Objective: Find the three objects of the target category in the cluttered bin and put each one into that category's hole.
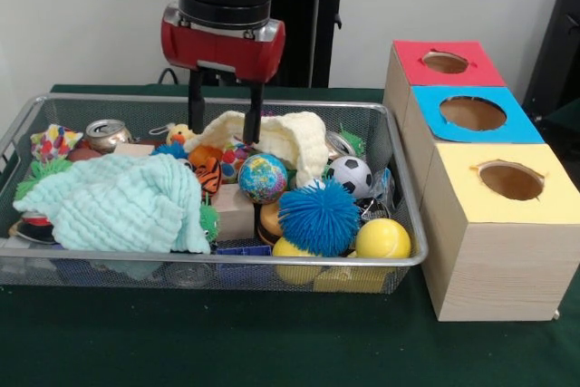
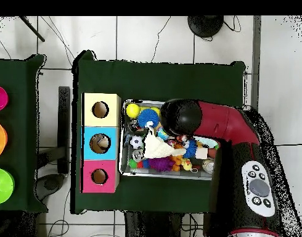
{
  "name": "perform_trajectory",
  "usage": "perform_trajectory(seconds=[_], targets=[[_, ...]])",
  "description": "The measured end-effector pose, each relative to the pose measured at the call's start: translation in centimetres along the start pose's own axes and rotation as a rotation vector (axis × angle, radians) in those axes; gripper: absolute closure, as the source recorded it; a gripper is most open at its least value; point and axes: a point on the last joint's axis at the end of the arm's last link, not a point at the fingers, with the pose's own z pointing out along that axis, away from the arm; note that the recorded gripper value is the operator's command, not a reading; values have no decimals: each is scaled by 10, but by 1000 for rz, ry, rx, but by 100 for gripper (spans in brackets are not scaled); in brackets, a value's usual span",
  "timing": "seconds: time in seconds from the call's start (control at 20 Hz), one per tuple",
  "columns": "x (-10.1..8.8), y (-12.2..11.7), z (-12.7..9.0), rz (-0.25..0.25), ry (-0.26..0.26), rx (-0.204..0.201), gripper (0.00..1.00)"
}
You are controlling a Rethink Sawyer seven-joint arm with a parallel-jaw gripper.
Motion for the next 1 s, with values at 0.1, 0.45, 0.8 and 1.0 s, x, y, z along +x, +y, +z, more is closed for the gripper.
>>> perform_trajectory(seconds=[0.1, 0.45, 0.8, 1.0], targets=[[4, 3, 2, -5, 6, -4, 0], [16, 17, 10, -27, 14, -20, 0], [30, 37, 17, -60, 6, -26, 0], [40, 54, 19, -86, 4, -30, 0]])
